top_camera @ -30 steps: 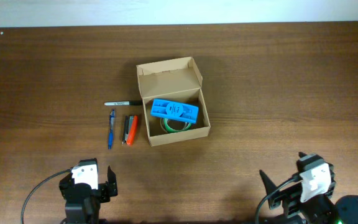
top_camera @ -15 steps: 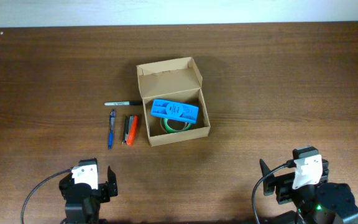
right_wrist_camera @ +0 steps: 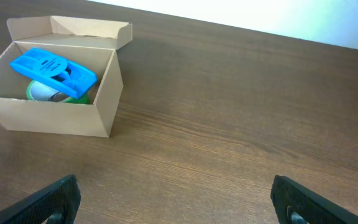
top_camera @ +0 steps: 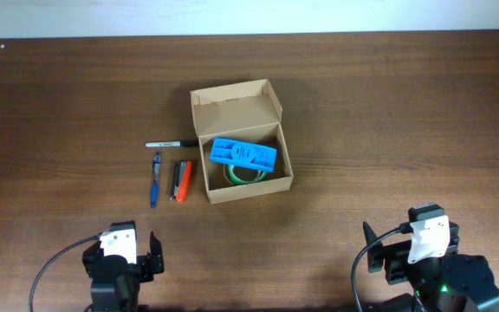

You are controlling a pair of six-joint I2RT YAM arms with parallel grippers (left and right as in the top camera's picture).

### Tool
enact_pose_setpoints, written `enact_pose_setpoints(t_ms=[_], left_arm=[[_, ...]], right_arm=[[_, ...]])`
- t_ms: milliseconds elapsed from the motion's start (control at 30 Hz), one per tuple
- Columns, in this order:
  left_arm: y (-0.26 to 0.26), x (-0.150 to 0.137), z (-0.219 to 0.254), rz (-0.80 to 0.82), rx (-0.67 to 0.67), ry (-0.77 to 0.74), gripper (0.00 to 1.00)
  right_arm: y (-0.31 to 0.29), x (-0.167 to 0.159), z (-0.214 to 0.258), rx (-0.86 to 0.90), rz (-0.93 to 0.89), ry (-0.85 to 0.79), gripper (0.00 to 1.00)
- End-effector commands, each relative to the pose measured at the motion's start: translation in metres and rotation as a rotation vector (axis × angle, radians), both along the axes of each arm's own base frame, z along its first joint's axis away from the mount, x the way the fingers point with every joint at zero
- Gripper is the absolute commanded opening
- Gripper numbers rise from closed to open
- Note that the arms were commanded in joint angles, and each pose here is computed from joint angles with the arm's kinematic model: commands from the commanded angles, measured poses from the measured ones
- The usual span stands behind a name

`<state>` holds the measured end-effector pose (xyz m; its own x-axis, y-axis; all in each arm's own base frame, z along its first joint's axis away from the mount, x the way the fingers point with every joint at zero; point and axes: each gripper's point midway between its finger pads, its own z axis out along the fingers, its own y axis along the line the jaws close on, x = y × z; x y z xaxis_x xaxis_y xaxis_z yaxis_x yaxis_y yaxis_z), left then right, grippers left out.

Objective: Pack container
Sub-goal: 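Reach the left gripper to the red stapler and grasp it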

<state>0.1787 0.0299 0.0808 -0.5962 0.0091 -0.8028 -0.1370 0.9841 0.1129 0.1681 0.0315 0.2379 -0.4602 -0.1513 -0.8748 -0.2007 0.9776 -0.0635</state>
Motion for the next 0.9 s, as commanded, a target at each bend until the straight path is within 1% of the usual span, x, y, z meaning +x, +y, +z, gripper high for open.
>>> enact_pose_setpoints(t_ms=[0,200,267,333,467,567,667,700,733,867], left_arm=[[-0.001,0.0,-0.003,-0.012,0.006,0.005,1.0],[-0.001,0.002,-0.001,-0.014,0.005,0.001,1.0],[-0.007,0.009,0.01,-0.04,-0.013,-0.027,1.0],[-0.013,0.02,0.032,-0.072,-0.034,-0.064,1.0],[-0.026,0.04,0.069,-0.13,-0.077,-0.037,1.0],[-0.042,0.067,0.099,-0.199,-0.134,0.015,1.0],[-0.051,0.088,0.114,-0.238,-0.168,0.048,1.0],[-0.053,0.103,0.122,-0.247,-0.178,0.066,1.0],[-0.053,0.107,0.123,-0.246,-0.18,0.074,1.0],[-0.057,0.143,0.126,-0.256,-0.2,0.138,1.0]], right_arm=[[-0.004,0.0,0.0,0.001,-0.024,-0.004,0.99],[-0.004,0.0,0.0,0.001,-0.024,-0.004,0.99],[-0.004,0.0,0.0,0.001,-0.024,-0.004,0.99],[-0.004,0.0,0.0,0.001,-0.024,-0.004,0.99],[-0.004,0.0,0.0,0.001,-0.024,-0.004,0.99],[-0.004,0.0,0.0,0.001,-0.024,-0.004,0.99],[-0.004,0.0,0.0,0.001,-0.024,-0.004,0.99],[-0.004,0.0,0.0,0.001,-0.024,-0.004,0.99],[-0.004,0.0,0.0,0.001,-0.024,-0.004,0.99],[-0.004,0.0,0.0,0.001,-0.024,-0.004,0.99]])
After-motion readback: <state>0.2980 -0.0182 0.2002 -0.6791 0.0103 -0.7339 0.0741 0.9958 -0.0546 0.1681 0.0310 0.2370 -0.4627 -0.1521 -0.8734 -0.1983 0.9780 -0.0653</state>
